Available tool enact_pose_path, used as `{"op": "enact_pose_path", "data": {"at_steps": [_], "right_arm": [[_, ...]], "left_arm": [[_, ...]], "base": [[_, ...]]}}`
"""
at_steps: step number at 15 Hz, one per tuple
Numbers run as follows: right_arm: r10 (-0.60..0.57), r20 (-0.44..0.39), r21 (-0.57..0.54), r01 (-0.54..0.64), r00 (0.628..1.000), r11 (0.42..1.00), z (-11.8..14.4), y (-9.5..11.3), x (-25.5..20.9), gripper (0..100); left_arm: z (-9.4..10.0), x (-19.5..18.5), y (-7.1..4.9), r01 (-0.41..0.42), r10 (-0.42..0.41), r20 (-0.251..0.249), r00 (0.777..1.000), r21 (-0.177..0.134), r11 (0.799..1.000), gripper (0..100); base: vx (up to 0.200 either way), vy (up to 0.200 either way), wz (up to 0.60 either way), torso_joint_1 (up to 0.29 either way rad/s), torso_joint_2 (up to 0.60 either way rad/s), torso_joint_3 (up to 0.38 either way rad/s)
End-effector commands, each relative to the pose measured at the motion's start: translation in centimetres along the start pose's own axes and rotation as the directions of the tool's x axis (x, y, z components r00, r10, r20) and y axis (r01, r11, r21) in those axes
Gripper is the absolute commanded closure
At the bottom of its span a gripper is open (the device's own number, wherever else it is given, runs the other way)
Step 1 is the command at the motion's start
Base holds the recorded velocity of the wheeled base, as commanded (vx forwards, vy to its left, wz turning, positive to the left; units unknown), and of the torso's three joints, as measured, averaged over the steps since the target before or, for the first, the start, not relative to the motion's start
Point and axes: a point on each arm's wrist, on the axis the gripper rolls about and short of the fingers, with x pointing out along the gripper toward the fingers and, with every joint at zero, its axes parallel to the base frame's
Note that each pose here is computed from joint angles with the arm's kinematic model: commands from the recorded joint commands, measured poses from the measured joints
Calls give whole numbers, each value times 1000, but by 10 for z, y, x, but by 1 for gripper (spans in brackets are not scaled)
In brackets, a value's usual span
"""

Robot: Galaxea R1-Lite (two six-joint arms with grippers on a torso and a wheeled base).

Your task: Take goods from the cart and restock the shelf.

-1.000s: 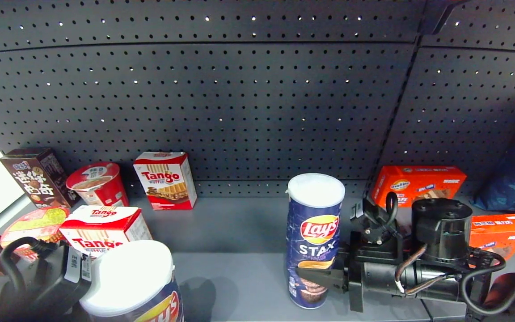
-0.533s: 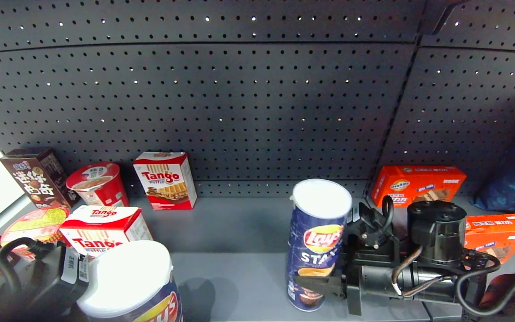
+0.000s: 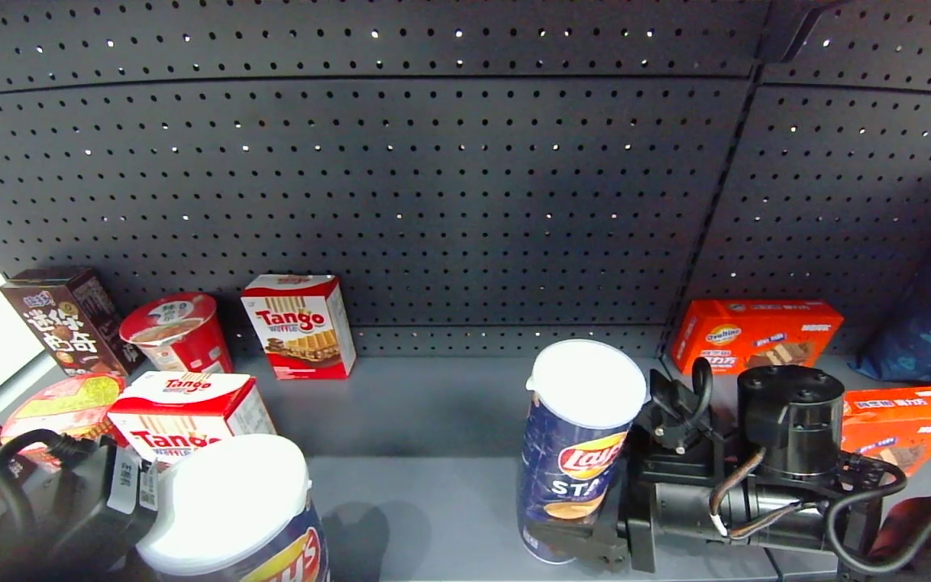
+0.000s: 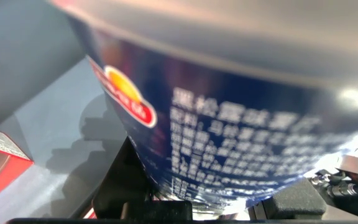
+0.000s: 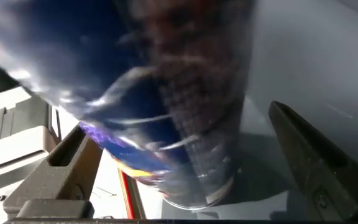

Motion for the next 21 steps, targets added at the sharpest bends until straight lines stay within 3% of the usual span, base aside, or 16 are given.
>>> {"op": "enact_pose_path", "data": {"at_steps": [1,11,17,21], "right_arm": [[-14,1,-2,14,1000,1000,1,1,-2,0],[-67,2,-1,67,998,998,3,-4,-1,0],[-65,45,-27,66,997,997,14,12,-24,0],[-76,82,-44,80,994,996,19,25,-49,0]], "left_arm": [[0,-1,0,0,0,5,1000,1,1000,100],[-7,-3,-2,0,0,-5,1000,-1,1000,100],[-6,-5,0,-11,11,4,1000,-4,1000,100],[5,-2,1,-8,7,24,1000,9,1000,100]], "base": [[0,0,0,0,0,0],[0,0,0,0,0,0],[0,0,0,0,0,0],[0,0,0,0,0,0]]}}
